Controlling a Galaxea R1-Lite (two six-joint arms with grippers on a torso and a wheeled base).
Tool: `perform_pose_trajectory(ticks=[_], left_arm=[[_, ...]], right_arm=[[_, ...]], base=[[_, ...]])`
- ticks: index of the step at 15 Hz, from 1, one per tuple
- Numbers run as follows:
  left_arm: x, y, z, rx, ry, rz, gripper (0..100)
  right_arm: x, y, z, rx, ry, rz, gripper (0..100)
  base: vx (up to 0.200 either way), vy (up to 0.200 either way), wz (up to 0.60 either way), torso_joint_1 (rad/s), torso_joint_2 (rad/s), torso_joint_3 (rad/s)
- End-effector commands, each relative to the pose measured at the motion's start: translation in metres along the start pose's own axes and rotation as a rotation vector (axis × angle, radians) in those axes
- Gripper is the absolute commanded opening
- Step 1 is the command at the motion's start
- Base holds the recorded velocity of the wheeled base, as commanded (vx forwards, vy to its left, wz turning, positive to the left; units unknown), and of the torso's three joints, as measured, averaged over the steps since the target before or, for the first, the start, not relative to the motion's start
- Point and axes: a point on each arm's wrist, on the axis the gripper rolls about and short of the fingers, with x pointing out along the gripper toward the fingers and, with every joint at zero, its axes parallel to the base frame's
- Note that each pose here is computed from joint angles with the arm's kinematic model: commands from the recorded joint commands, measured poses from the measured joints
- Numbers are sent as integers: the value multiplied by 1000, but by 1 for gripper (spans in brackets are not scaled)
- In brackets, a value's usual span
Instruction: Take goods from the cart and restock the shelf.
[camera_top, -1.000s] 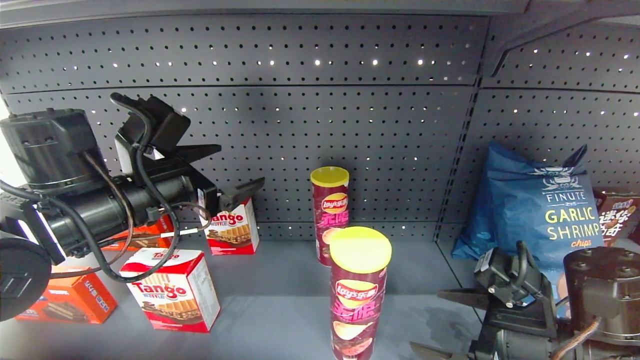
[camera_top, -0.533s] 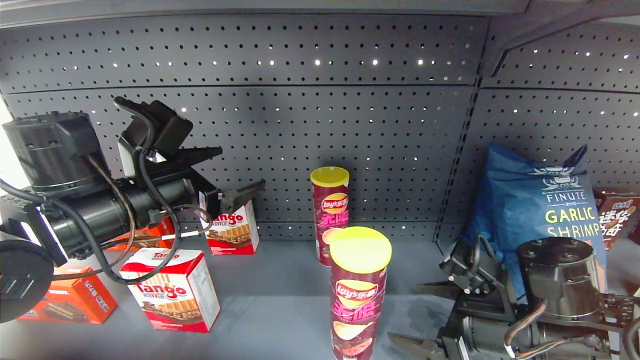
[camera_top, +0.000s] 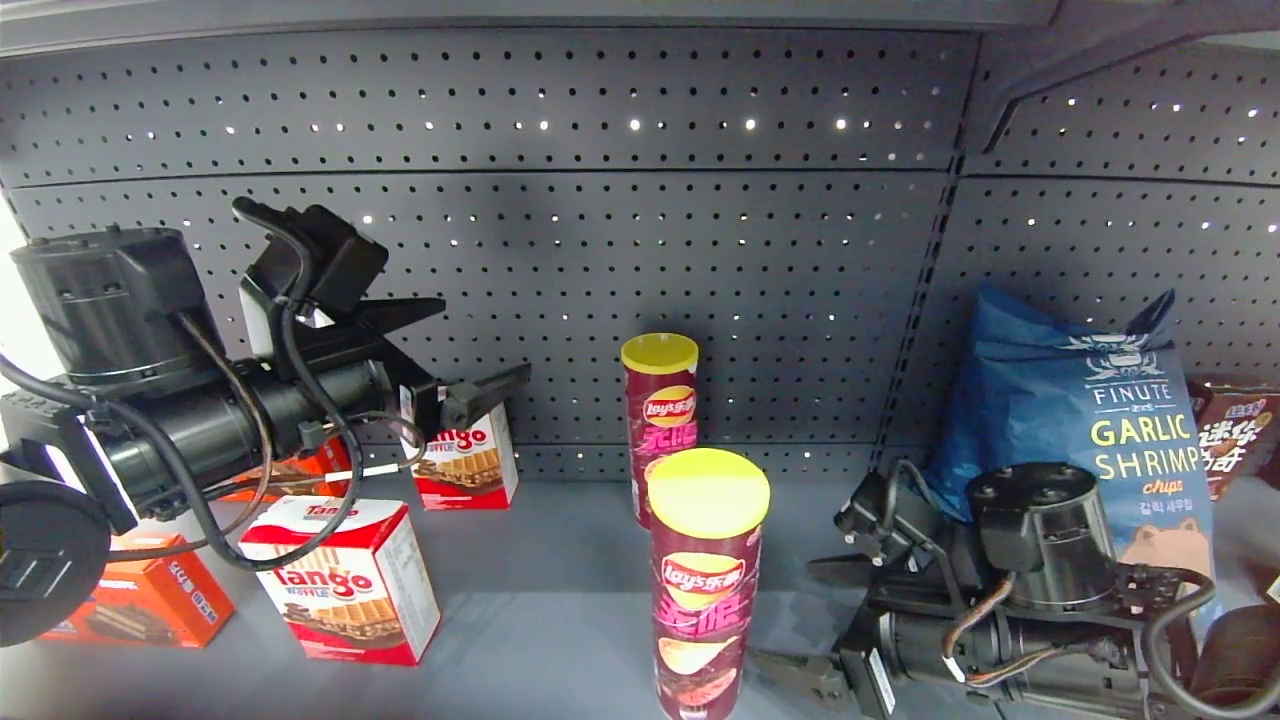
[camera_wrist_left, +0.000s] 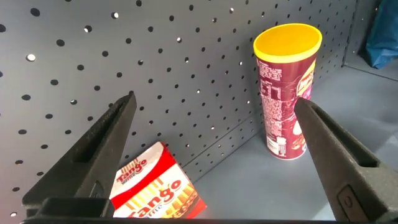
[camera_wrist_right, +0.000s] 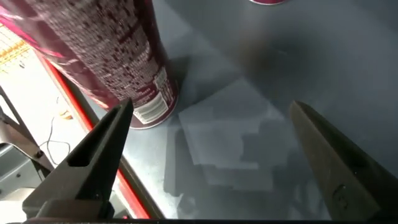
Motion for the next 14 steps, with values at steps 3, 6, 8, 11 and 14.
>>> perform_pose_trajectory(ticks=[3, 6, 8, 11, 14], left_arm=[[1, 0, -1, -1, 2, -1, 100], [1, 0, -2, -2, 5, -2, 100], [0, 0, -1, -1, 4, -1, 100], [0, 0, -2, -2, 5, 0, 100], [0, 0, -2, -2, 5, 0, 100]], right_arm=[[6, -1, -2, 4, 17, 1, 100], [10, -3, -2, 5, 14, -3, 100], [14, -4, -2, 6, 17, -4, 100], [16, -5, 0, 5, 14, -3, 100], [18, -5, 0, 6, 15, -3, 100]], base=[[0, 0, 0, 0, 0, 0], [0, 0, 0, 0, 0, 0], [0, 0, 0, 0, 0, 0], [0, 0, 0, 0, 0, 0], [0, 0, 0, 0, 0, 0]])
